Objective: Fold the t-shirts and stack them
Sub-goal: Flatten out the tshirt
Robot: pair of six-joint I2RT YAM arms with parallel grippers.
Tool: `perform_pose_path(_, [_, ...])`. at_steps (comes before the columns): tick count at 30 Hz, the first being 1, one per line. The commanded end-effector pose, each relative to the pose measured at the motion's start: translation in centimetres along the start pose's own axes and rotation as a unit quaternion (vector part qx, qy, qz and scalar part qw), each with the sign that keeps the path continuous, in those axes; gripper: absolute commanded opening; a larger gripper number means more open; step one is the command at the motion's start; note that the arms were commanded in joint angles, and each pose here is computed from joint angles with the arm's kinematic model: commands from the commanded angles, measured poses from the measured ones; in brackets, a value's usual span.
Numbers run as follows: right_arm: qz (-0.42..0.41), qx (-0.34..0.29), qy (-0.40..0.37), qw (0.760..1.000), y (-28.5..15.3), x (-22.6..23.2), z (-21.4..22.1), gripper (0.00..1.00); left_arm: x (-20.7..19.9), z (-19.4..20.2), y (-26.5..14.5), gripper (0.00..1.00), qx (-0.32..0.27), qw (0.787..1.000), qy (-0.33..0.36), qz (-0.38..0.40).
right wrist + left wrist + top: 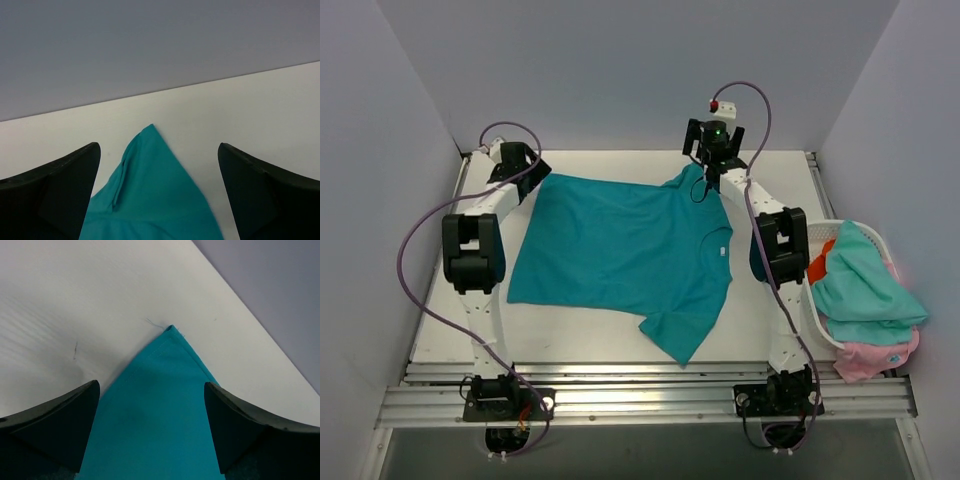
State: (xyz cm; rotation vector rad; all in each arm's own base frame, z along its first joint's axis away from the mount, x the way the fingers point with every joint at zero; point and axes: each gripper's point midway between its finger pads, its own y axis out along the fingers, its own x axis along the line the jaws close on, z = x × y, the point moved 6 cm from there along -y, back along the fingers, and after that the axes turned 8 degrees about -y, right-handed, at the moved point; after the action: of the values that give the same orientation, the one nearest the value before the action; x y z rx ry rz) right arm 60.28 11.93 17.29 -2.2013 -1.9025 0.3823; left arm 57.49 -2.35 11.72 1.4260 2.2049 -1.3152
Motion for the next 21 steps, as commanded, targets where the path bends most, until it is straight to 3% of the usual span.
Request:
perform_pose_path(1, [-0.025, -0.085, 0.054, 0.995, -6.0, 1.2, -6.7, 1.0, -4.3, -6.9, -6.9, 0.94, -0.129, 0.988, -0.044, 0.066])
perform_pose_path(7, [-0.115, -0.041, 0.106, 0.987, -8.0, 4.8, -3.0, 1.0, -3.3, -5.2, -11.6, 0.94, -0.109, 0.989, -0.039, 0.087])
perform_pose_path(14, [-0.122, 0.021, 0.107, 0.986, -5.9, 7.4, 1.4, 1.0, 0.8, -0.9, -14.4, 0.94, -0.07, 0.994, -0.013, 0.085])
perform_pose_path(21, [-0.119, 0.047, 0.119, 0.985, -3.5, 8.6, 4.1, 1.0, 1.9, 1.2, -15.0, 0.94, -0.05, 0.995, 0.025, 0.085])
